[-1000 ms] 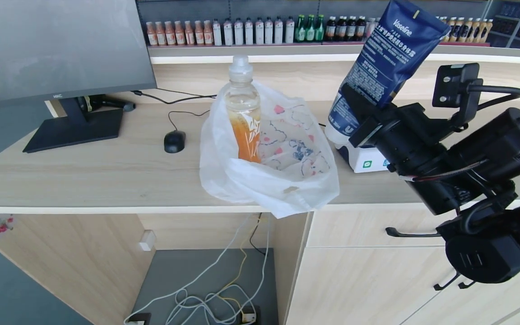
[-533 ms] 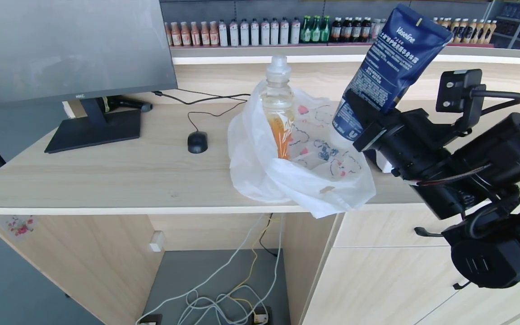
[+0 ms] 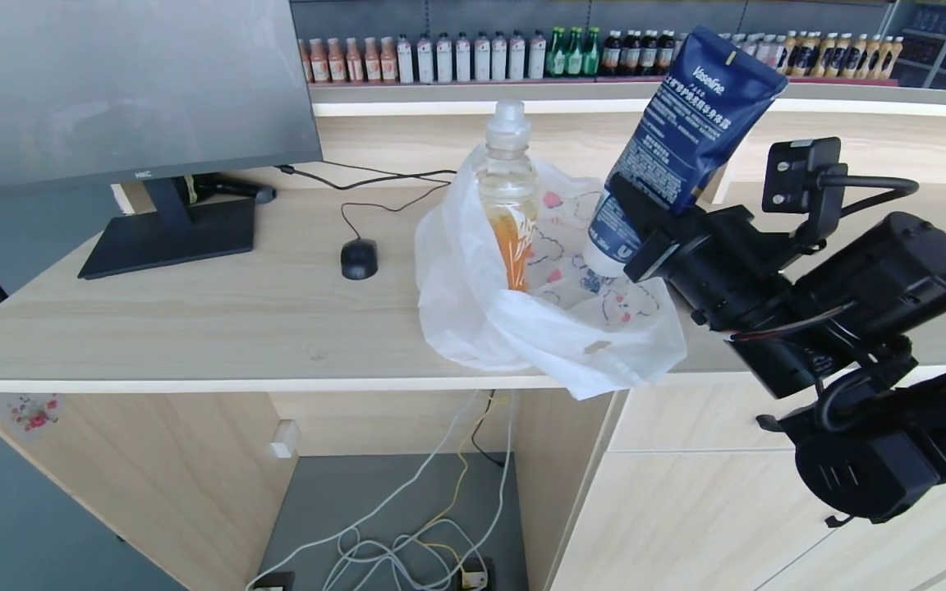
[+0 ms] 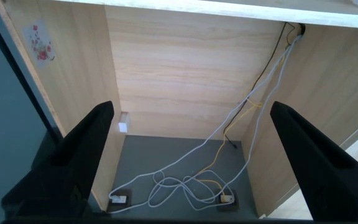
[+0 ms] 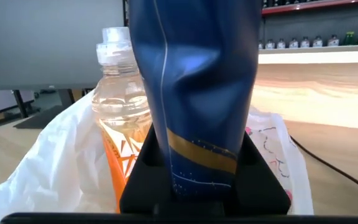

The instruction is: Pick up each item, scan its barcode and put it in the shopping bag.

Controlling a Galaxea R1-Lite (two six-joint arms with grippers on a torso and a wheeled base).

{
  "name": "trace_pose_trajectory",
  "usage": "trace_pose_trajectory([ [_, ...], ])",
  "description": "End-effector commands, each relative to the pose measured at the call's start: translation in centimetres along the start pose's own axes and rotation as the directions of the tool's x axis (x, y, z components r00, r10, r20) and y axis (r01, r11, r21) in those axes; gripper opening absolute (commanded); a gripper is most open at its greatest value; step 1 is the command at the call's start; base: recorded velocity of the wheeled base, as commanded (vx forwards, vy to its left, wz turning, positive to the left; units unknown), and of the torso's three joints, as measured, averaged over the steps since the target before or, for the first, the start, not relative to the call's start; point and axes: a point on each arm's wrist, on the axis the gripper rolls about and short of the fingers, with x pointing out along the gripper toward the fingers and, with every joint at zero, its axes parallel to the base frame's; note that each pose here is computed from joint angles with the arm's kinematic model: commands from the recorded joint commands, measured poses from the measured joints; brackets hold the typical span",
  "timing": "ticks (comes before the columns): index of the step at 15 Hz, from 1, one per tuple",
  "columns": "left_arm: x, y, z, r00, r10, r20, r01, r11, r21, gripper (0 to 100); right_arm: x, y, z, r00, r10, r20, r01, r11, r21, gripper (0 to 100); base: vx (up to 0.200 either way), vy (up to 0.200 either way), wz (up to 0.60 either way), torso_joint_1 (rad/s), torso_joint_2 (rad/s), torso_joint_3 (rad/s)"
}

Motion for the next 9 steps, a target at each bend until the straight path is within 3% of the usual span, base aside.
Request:
trace_pose_trajectory([
  [1,0.0,0.0,0.0,1.0,0.0,0.0,0.0,1.0,0.0,100,0.5,-0.2,-2.8,0.998,-0.004,-0.058,0.004,1.0,0.0,0,0.0,0.0,0.0,0.0,0.0,0.0],
  [5,0.0,0.0,0.0,1.0,0.0,0.0,0.0,1.0,0.0,100,1.2,-1.9,-5.5,0.994,-0.044,-0.097,0.042,0.999,-0.02,0,0.0,0.0,0.0,0.0,0.0,0.0],
  [9,0.0,0.0,0.0,1.0,0.0,0.0,0.0,1.0,0.0,100,1.6,-2.2,-6.4,0.994,-0.05,-0.1,0.047,0.999,-0.024,0,0.0,0.0,0.0,0.0,0.0,0.0],
])
